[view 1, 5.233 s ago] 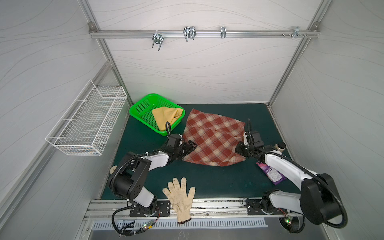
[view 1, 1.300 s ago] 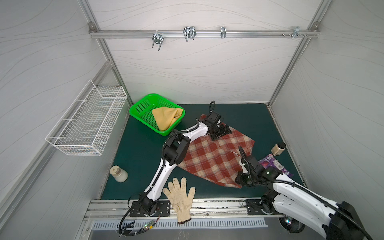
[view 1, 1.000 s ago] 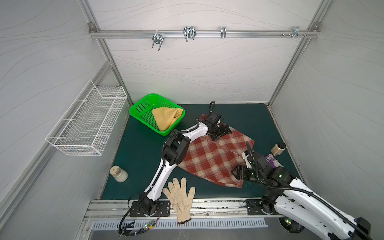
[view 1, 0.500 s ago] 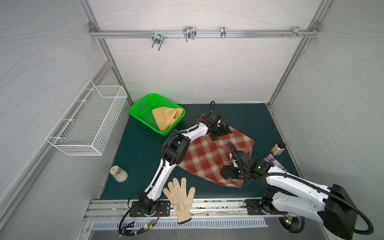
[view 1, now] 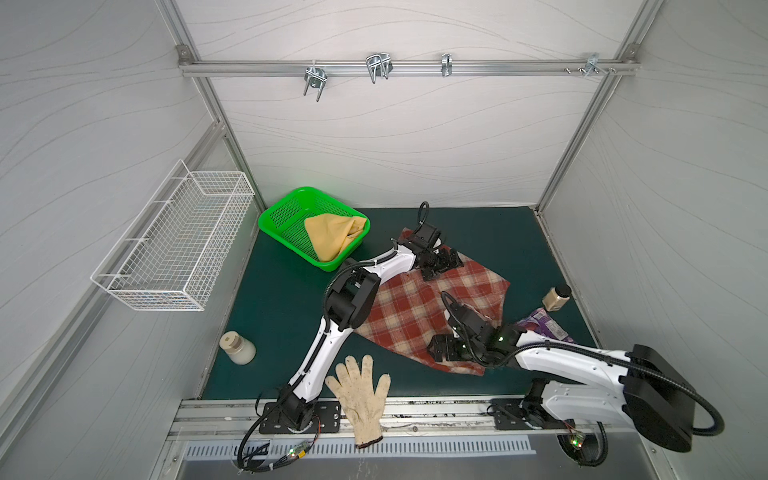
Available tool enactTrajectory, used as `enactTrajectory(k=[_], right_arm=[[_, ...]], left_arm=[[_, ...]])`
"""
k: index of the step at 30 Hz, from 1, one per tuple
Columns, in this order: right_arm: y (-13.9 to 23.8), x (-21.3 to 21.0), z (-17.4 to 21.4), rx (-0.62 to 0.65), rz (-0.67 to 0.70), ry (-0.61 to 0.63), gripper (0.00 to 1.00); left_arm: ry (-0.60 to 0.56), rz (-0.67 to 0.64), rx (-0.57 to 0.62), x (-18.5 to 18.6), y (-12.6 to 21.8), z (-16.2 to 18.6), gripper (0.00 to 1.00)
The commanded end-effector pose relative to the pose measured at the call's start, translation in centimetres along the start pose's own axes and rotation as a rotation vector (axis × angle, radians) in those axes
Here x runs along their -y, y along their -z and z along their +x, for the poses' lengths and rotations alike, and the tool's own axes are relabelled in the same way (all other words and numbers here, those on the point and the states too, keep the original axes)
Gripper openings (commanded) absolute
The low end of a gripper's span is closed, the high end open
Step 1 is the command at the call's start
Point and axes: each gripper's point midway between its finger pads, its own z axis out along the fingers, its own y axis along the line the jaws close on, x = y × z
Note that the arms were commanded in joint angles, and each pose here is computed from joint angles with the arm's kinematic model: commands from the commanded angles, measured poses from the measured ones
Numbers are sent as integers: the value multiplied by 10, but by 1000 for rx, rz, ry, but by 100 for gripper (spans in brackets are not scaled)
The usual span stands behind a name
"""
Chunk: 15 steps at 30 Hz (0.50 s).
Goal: Fold and stack the skirts
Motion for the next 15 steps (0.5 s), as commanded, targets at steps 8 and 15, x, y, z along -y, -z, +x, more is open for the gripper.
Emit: enactTrajectory(k=[8,15], right_arm=[[-1,-10,38,-7,38,30,97],[0,-9,68,-30,69,59,95]], left_arm=[[67,-116,-23,-54,-8,6,99],[79,-106,-11,-57,-1,-4,99]])
